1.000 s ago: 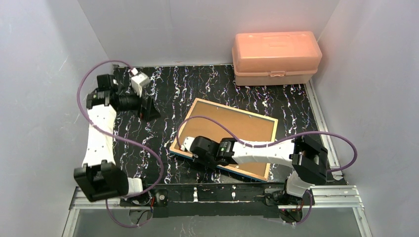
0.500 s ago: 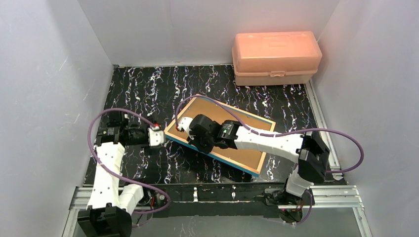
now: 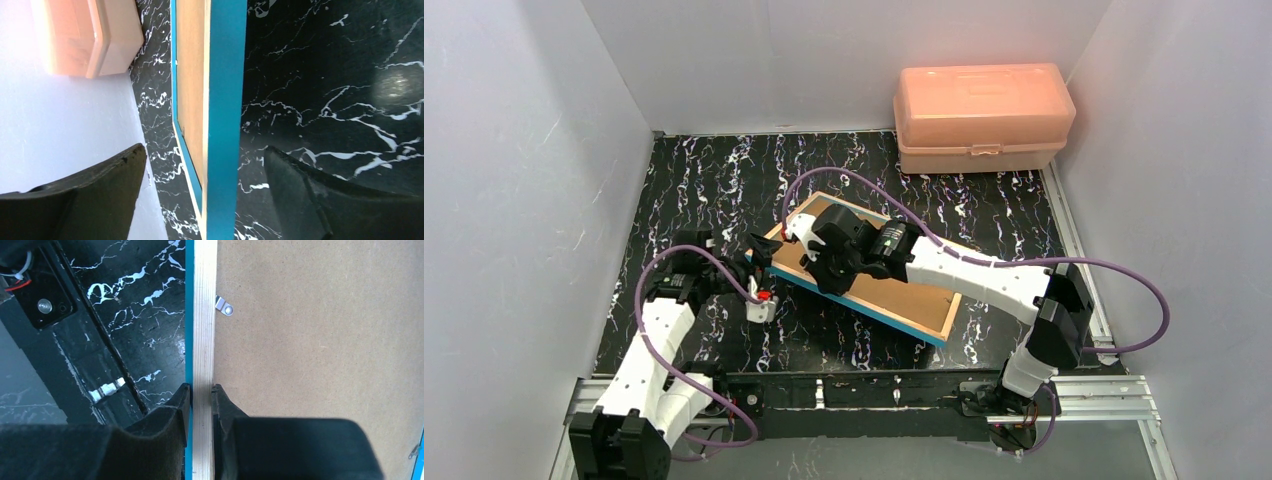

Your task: Put the photo into the frame

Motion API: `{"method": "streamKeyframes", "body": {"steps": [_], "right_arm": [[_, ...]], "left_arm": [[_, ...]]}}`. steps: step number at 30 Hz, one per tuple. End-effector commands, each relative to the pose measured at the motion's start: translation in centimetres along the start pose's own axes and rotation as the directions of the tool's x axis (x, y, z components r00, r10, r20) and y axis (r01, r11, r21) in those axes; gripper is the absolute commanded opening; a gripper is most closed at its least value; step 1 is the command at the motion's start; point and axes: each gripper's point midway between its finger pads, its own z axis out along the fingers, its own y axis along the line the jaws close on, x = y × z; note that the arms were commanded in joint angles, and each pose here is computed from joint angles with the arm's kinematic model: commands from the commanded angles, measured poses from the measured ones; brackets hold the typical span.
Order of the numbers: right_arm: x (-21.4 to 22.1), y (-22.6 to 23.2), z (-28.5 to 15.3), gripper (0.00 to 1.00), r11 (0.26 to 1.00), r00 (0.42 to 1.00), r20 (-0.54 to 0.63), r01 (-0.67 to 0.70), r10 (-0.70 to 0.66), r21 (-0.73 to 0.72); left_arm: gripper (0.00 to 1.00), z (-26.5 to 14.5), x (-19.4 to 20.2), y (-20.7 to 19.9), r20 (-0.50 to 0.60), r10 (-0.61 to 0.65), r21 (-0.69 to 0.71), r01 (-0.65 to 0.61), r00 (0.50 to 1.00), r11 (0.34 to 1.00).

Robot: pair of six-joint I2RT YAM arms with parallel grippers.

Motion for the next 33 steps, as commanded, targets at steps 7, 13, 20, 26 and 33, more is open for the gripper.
{"method": "streamKeyframes", "body": {"steps": [7,13,20,26,33], "right_arm": [[-4.9,0.0,-2.3,0.08,1.000,0.992,0.125,0.024,-0.022,-0.018],[-6.1,-2.0,-4.1,0.68,0.997,0.988,0.139,0.053,-0.061,0.061],[-6.7,-3.2,-7.7,0.89,0.977,0.979,0.105,0.161,-0.175,0.137],[-4.2,-3.0,-9.4,0.99,0.954,0.968,0.011,0.247,-0.253,0.171],[-0.3,-3.5,-9.3,0.99,0.948,0.978,0.001,0.201,-0.208,0.247]], "left_arm": [[0.42,1.1,-0.7,3.3,0.004,0.066,-0.014,-0.066,0.998,0.998],[0.36,0.0,-2.2,4.2,0.026,-0.062,0.009,0.062,0.998,0.998],[0.34,-1.4,-4.2,5.5,0.057,-0.214,0.059,0.211,0.975,0.976],[0.31,-2.2,-5.1,6.5,0.063,-0.291,0.079,0.286,0.955,0.955],[0.27,-2.1,-5.4,4.3,0.059,-0.298,0.129,0.289,0.953,0.949]]}}
